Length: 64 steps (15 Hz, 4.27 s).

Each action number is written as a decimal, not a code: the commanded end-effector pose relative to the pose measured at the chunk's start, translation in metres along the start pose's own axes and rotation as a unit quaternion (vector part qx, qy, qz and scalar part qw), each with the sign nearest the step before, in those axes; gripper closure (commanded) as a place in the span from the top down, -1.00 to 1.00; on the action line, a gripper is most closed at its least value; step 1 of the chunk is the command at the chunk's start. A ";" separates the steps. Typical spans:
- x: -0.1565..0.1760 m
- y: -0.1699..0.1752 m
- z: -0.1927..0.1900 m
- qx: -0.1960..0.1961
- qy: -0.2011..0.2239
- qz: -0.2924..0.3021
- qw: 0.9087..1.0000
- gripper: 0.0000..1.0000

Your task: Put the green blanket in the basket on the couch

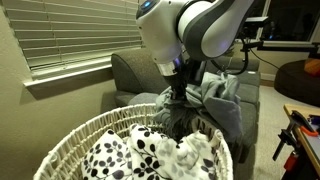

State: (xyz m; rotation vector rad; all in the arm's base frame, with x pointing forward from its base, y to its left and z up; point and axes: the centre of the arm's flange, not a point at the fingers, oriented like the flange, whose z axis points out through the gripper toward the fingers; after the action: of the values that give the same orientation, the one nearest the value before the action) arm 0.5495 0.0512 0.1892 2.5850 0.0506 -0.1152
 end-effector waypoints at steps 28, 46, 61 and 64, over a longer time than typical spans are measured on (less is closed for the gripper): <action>-0.058 0.104 0.027 -0.067 -0.034 0.175 0.982 -0.99; -0.059 0.116 0.035 -0.092 -0.049 0.226 0.969 -0.08; -0.018 0.077 -0.026 -0.059 0.009 0.173 0.983 1.00; -0.009 0.065 -0.035 -0.052 0.020 0.154 0.986 1.00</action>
State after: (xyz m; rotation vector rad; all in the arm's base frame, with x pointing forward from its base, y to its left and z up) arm 0.5405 0.0016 0.2473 2.4303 -0.3671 0.0539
